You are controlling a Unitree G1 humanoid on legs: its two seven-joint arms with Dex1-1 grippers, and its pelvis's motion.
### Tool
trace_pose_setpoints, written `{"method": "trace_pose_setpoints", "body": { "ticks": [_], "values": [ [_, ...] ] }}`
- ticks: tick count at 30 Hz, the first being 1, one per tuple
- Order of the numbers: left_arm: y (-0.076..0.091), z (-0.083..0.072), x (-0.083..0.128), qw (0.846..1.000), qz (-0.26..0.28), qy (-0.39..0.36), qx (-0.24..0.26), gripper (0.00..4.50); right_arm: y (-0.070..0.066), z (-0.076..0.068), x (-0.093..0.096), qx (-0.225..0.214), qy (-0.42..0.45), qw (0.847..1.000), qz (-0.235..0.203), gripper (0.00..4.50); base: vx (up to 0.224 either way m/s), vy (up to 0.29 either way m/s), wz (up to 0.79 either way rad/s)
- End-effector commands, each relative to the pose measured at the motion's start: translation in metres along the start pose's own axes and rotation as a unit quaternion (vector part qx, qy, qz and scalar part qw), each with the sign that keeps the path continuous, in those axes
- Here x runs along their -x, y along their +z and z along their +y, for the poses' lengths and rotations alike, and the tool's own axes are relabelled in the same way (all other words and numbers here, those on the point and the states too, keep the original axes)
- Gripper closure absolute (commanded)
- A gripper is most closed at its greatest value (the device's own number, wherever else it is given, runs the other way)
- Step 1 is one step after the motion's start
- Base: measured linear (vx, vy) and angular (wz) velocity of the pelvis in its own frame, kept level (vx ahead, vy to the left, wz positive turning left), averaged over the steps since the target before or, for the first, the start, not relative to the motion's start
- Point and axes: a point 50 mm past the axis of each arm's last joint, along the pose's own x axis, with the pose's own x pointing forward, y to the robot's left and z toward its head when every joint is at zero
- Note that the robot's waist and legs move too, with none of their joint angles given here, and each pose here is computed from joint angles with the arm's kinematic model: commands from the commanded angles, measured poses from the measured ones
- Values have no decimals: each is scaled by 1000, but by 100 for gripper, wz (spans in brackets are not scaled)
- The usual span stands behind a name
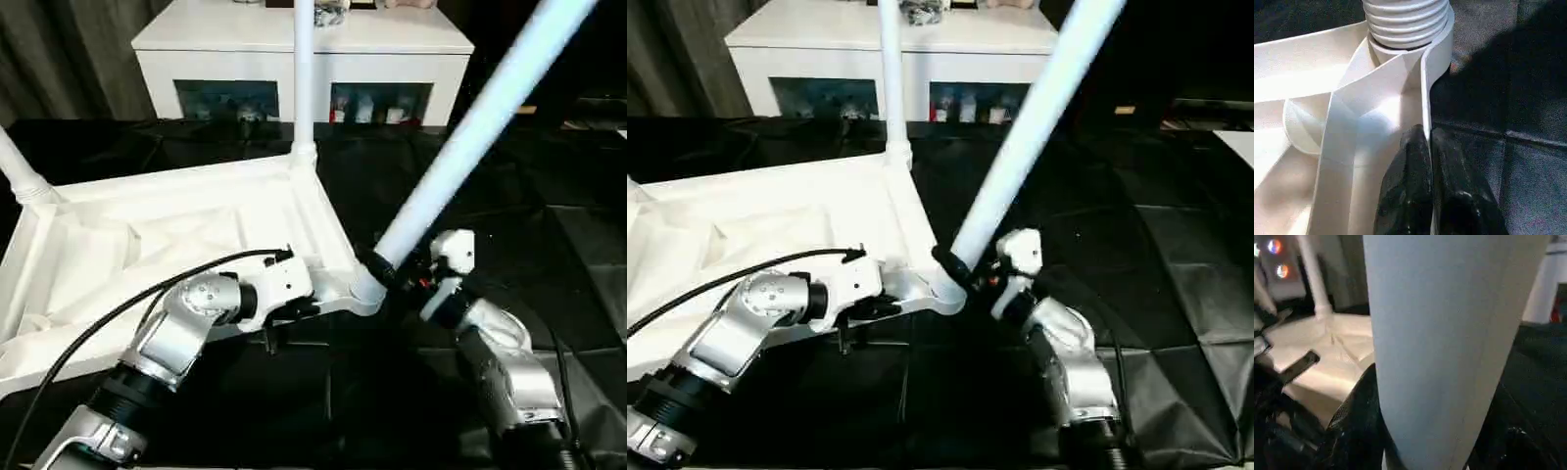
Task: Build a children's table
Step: Insert table leg to table base
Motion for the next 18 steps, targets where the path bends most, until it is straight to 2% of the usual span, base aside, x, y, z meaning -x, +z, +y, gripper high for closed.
{"method": "trace_pose_setpoints", "body": {
  "ticks": [1,6,10,13,15,18],
  "values": [
    [-13,5,5,999,37,14,6,450,-14,-4,11,5,-9,999,51,267,0,0,0],
    [-13,5,6,999,37,14,7,450,-13,-6,7,4,17,997,81,267,0,0,0],
    [-14,4,7,999,37,10,5,450,-9,-9,-1,-20,48,992,111,267,0,0,0],
    [-14,3,8,999,35,4,3,450,-10,-13,-4,-22,78,984,158,267,0,0,0],
    [-14,2,8,999,35,2,2,450,-11,-15,-5,-21,84,981,172,267,0,0,0],
    [-14,2,9,999,36,-2,1,450,-13,-17,-6,-33,114,969,217,267,0,0,0]
  ]
}}
